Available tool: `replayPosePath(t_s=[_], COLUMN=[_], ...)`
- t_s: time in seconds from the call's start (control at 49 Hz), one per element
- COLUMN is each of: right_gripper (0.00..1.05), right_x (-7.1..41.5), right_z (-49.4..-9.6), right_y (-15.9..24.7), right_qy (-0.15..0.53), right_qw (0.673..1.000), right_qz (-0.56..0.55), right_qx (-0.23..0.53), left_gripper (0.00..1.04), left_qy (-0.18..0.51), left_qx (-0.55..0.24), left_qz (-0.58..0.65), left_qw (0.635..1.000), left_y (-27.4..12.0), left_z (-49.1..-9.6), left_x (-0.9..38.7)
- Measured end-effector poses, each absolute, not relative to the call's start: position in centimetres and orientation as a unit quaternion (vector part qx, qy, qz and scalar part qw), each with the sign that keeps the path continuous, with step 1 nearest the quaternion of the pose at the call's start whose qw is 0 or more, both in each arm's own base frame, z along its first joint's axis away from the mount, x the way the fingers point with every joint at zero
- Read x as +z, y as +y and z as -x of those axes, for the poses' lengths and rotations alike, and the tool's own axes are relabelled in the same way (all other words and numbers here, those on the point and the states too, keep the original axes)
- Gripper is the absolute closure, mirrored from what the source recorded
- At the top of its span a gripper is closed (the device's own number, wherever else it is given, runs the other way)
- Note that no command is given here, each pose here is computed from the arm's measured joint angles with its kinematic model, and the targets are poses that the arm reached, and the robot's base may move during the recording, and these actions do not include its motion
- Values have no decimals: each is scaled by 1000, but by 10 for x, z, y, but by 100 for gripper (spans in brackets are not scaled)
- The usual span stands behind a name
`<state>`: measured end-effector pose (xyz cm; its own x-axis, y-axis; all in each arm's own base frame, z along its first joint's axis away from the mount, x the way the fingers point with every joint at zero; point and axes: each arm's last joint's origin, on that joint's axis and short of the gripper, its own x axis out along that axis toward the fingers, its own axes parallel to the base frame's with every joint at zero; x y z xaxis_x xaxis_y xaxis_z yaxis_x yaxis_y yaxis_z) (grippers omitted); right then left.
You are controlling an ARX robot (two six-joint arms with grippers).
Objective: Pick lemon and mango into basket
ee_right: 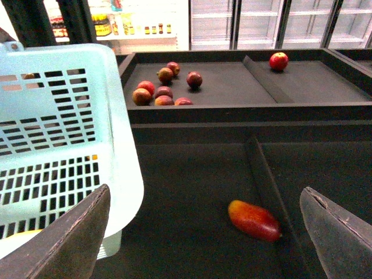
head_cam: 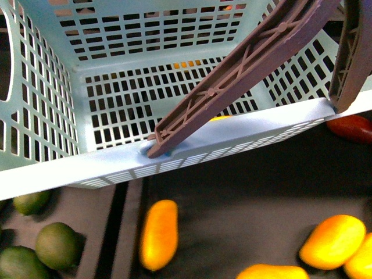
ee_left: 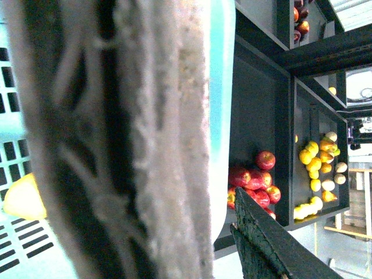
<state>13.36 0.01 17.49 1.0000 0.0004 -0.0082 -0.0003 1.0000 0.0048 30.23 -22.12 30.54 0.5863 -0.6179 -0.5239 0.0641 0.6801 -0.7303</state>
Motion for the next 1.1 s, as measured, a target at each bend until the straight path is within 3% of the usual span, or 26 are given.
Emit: replayPosePath(t_s=[0.245,0.286,0.367,0.428,0.53,0.836,1.101], right_gripper=[9,9,9,9,9,9,9], right_x=[175,174,180,175,164,78,22], right_z=[-133,-137,-146,-150,-164,-209,-224], right_y=[0,0,-9,-20,-33,-49,-51], right_qy=[4,54,186,210,219,333,390], right_qw=[1000,997,949,914,882,774,728], right_qz=[-2,-25,-95,-150,-214,-371,-380], right_qx=[3,-47,-237,-315,-359,-390,-416], left_gripper=[76,76,76,76,76,76,76], left_qy=[392,392,399,402,403,404,402], left_qx=[-188,-190,-200,-205,-206,-207,-205], left_qz=[340,337,340,340,342,342,341], left_qw=[834,835,828,825,824,823,825], left_y=[-214,-215,-217,-219,-220,-222,-220], left_z=[-307,-307,-305,-304,-303,-302,-303], left_x=[306,306,306,306,306,306,306])
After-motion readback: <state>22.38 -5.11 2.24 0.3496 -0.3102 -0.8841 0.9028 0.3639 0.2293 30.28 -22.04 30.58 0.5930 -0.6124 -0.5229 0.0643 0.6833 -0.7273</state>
